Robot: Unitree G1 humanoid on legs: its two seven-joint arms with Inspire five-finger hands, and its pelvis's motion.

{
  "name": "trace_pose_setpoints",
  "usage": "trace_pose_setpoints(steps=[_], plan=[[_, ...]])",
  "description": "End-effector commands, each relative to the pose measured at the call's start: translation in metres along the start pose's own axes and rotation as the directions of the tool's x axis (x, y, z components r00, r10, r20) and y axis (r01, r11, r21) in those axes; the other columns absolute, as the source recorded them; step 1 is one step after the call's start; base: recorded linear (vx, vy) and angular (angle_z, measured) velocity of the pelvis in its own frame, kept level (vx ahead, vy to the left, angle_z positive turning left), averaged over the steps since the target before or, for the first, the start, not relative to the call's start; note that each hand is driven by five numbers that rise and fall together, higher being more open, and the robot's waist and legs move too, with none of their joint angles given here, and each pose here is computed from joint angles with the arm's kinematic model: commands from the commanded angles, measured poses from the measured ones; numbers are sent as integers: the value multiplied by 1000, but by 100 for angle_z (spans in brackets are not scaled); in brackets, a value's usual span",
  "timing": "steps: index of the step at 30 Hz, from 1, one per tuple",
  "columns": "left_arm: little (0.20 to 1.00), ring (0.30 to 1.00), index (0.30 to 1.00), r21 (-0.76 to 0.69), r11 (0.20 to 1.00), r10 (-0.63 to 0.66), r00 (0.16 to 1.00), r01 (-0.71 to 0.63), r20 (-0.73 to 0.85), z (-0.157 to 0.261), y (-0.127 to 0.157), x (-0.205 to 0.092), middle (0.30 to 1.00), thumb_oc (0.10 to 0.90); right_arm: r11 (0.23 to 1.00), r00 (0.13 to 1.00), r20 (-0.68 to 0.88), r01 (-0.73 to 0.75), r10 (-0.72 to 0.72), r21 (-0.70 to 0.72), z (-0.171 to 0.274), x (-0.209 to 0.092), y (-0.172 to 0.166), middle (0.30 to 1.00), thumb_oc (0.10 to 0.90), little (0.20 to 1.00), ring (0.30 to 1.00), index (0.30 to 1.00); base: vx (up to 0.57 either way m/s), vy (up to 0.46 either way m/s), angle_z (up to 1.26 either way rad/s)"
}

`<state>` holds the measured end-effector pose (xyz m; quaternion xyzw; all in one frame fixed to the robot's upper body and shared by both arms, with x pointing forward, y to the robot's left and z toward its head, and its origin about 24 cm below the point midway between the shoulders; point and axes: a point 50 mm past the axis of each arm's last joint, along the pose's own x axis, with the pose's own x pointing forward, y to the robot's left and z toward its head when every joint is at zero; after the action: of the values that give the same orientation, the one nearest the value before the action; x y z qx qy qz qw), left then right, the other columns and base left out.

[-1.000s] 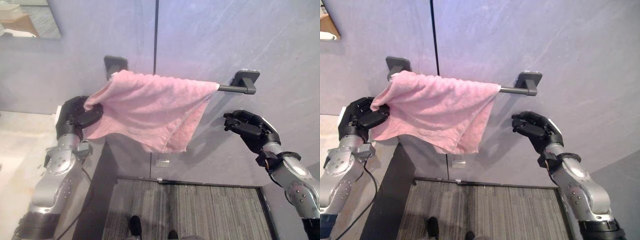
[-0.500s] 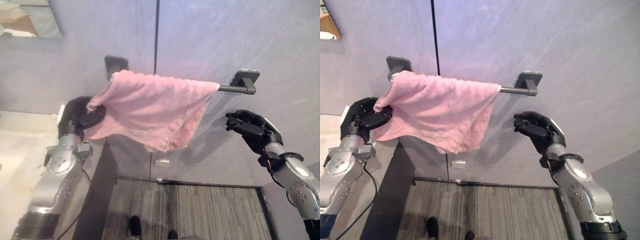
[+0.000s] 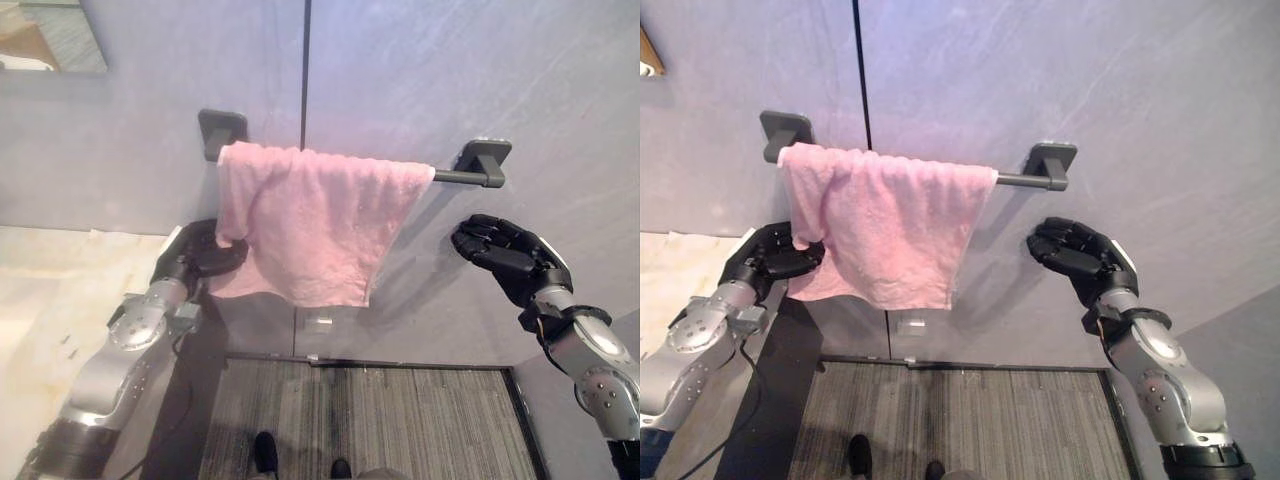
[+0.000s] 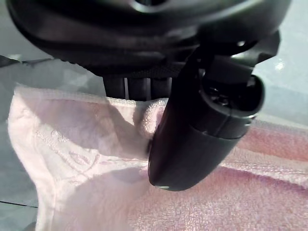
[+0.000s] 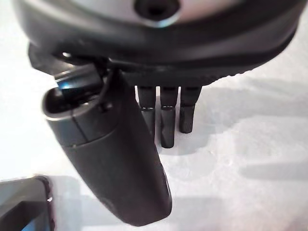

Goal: Organize the bathroom.

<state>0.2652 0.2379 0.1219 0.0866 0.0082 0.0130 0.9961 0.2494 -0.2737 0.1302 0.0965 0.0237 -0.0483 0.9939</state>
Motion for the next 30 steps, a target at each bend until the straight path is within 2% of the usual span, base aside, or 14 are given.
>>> trace_pose_setpoints(steps=[1, 4, 7, 9, 10, 11, 13, 18, 24, 30], plan=[[300, 300, 300, 100, 994, 14, 971, -39, 240, 57, 7, 18, 300, 400, 998, 949, 313, -42, 22, 56, 57, 0, 8, 900, 800, 900, 900, 900, 0, 0, 0], [300, 300, 300, 99, 994, 14, 970, -39, 241, 58, 6, 18, 300, 400, 996, 951, 307, -61, 39, 60, 56, 0, 10, 900, 800, 900, 900, 900, 0, 0, 0], [300, 300, 300, 94, 995, 10, 970, -34, 244, 59, 5, 18, 300, 400, 980, 955, 265, -167, 134, 106, 51, 1, 20, 900, 800, 900, 900, 900, 0, 0, 0], [333, 333, 333, 96, 995, 4, 969, -29, 246, 60, 4, 17, 333, 422, 967, 952, 244, -222, 188, 123, 48, 2, 27, 900, 800, 900, 900, 900, 0, 0, 0], [333, 333, 333, 98, 995, -1, 969, -24, 248, 60, 4, 17, 333, 422, 944, 940, 225, -294, 256, 152, 46, 1, 35, 900, 800, 900, 900, 900, 0, 0, 0], [361, 361, 361, 98, 995, -7, 968, -18, 249, 60, 3, 16, 361, 441, 927, 930, 214, -337, 300, 167, 45, 1, 41, 900, 800, 900, 900, 900, 0, 0, 0], [361, 361, 361, 104, 995, -28, 967, 2, 255, 61, 0, 15, 361, 441, 847, 877, 178, -479, 447, 231, 38, -1, 62, 900, 800, 900, 900, 900, 0, 0, 0], [352, 352, 352, 115, 992, -76, 961, 47, 264, 63, -6, 15, 352, 435, 751, 786, 152, -618, 599, 232, 30, -5, 88, 900, 800, 900, 900, 900, -4, -4, 2], [340, 340, 340, 122, 988, -129, 951, 98, 280, 65, -16, 15, 340, 427, 739, 754, 193, -656, 628, 154, 29, -2, 99, 900, 800, 900, 900, 900, -23, -8, 14], [338, 338, 338, 123, 986, -147, 948, 116, 283, 65, -20, 16, 338, 425, 727, 742, 228, -667, 630, 161, 32, 1, 106, 900, 800, 900, 900, 900, -4, -4, 8]])
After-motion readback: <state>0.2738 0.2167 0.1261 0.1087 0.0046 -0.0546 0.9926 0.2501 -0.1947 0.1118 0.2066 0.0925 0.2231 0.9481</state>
